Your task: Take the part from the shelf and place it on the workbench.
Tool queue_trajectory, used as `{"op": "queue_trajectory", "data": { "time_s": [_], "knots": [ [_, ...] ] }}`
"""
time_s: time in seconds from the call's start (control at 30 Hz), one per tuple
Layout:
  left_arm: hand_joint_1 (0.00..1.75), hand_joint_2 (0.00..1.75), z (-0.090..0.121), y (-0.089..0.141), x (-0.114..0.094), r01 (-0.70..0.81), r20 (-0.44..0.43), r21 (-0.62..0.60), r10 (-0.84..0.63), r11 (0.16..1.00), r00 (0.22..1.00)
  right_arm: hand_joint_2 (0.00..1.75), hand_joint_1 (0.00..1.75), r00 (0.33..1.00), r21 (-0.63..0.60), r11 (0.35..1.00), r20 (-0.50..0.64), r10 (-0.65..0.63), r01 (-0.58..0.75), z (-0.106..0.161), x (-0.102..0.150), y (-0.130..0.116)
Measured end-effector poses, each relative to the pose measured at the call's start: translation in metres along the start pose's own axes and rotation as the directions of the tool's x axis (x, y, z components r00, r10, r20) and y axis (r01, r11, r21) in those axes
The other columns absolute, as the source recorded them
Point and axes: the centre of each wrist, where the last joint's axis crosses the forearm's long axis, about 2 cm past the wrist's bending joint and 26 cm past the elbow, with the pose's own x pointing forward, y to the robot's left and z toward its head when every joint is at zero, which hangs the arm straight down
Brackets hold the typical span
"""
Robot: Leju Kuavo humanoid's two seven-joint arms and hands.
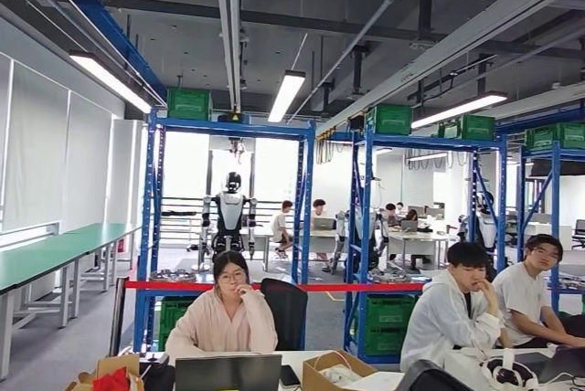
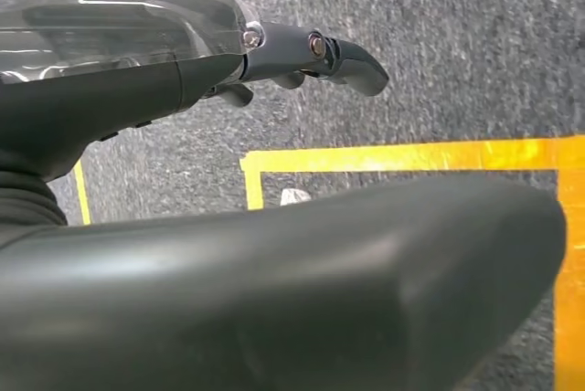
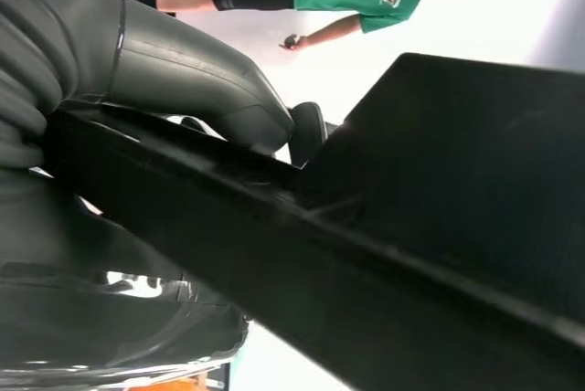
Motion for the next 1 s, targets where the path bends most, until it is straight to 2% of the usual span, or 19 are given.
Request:
{"op": "queue_trajectory", "data": {
  "time_s": [0.23,0.6,0.9,1.0],
  "knots": [
    [0.00,1.75,0.001,-0.006,0.000,0.005,-0.004,-0.012,-0.005,1.000,1.000,1.75,1.75,0.999,-0.001,1.000,0.020,0.029,-0.029,-0.003,0.006,-0.003],
    [0.00,1.75,-0.001,-0.006,0.006,0.014,0.010,-0.015,-0.014,1.000,1.000,1.75,1.75,0.991,0.039,0.993,0.086,0.106,-0.110,-0.022,0.030,-0.017],
    [0.00,1.75,-0.003,-0.008,0.011,0.021,0.022,-0.027,-0.020,0.999,1.000,1.75,1.75,0.977,0.097,0.972,-0.007,0.215,-0.213,-0.045,0.033,-0.045],
    [0.00,1.75,-0.003,-0.008,0.012,0.031,0.028,-0.035,-0.030,0.999,0.999,1.75,1.75,0.962,0.089,0.963,-0.084,0.261,-0.254,-0.050,0.026,-0.058]
  ]
}}
